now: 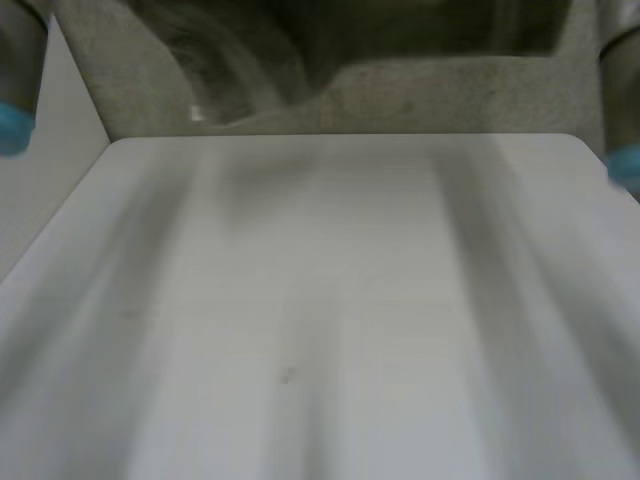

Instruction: Fold the towel.

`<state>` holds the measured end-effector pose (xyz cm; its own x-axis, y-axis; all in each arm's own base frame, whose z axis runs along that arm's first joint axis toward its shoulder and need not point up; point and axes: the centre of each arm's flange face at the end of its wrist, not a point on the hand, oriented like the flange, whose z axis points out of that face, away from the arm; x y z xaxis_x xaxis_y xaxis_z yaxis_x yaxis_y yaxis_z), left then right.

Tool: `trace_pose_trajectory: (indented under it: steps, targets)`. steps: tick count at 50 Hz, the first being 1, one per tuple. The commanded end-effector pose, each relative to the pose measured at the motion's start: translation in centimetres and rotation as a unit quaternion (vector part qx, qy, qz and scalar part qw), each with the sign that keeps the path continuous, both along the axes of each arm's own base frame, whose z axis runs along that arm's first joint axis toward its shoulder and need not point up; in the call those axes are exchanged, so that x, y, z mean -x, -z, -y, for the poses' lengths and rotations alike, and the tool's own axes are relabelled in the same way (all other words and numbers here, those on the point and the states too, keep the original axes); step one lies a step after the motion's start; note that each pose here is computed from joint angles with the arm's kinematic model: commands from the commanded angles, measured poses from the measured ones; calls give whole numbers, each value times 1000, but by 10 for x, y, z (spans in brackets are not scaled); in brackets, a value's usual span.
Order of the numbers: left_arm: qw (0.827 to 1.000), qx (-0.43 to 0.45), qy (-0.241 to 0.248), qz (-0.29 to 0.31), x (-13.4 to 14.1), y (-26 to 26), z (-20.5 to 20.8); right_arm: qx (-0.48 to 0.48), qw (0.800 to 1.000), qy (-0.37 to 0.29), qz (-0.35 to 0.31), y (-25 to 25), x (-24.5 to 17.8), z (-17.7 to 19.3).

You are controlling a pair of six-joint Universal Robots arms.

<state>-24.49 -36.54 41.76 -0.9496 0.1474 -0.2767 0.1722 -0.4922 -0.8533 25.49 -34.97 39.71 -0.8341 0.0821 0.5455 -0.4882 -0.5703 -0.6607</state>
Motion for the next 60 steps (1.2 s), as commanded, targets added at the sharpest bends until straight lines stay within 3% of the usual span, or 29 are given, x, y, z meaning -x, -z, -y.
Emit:
trace_pose_trajectory:
  steps: [1, 2, 3, 4, 5, 7, 8, 10, 15, 25, 33, 35, 37, 44, 49, 51, 52, 54, 60]
  targets:
    - [966, -230, 50, 104, 0, 148, -6, -266, 948, -29, -173, 140, -4, -12]
    - [955, -264, 54, 127, -2, 175, -13, -319, 924, -27, -208, 166, 1, -18]
    - [955, -264, 54, 127, -2, 175, -13, -319, 924, -27, -209, 166, 1, -18]
    - [943, -290, 59, 152, -2, 198, -21, -370, 898, -22, -238, 191, 9, -25]
    - [943, -290, 59, 152, -2, 198, -21, -371, 898, -22, -238, 191, 9, -25]
    - [921, -324, 60, 207, -7, 233, -37, -440, 856, -14, -272, 218, 24, -37]
    - [921, -325, 60, 208, -7, 233, -37, -440, 855, -14, -273, 218, 25, -37]
    - [903, -342, 62, 253, -12, 254, -52, -462, 844, -8, -273, 225, 33, -43]
    - [891, -348, 60, 285, -19, 261, -66, -463, 845, 2, -267, 218, 42, -48]
    - [911, -297, 46, 282, -24, 209, -90, -443, 858, 12, -260, 191, 49, -61]
    - [942, -208, 27, 262, -34, 120, -124, -361, 900, 24, -243, 109, 56, -92]
    - [955, -159, 16, 248, -38, 80, -137, -307, 924, 32, -227, 69, 60, -104]
    - [960, -140, 12, 243, -39, 66, -143, -282, 933, 35, -220, 53, 60, -110]
    - [963, -127, 6, 239, -40, 52, -141, -255, 942, 40, -212, 36, 61, -114]
    - [945, -199, 21, 260, -35, 91, -119, -301, 926, 33, -226, 65, 57, -98]
    - [924, -261, 35, 276, -31, 124, -106, -341, 908, 25, -240, 93, 51, -83]
    - [924, -261, 35, 276, -31, 124, -105, -342, 908, 25, -240, 94, 51, -83]
    - [898, -319, 47, 299, -28, 161, -92, -384, 888, 18, -253, 125, 47, -68]
    - [867, -362, 59, 337, -23, 201, -74, -431, 862, 9, -266, 167, 41, -47]
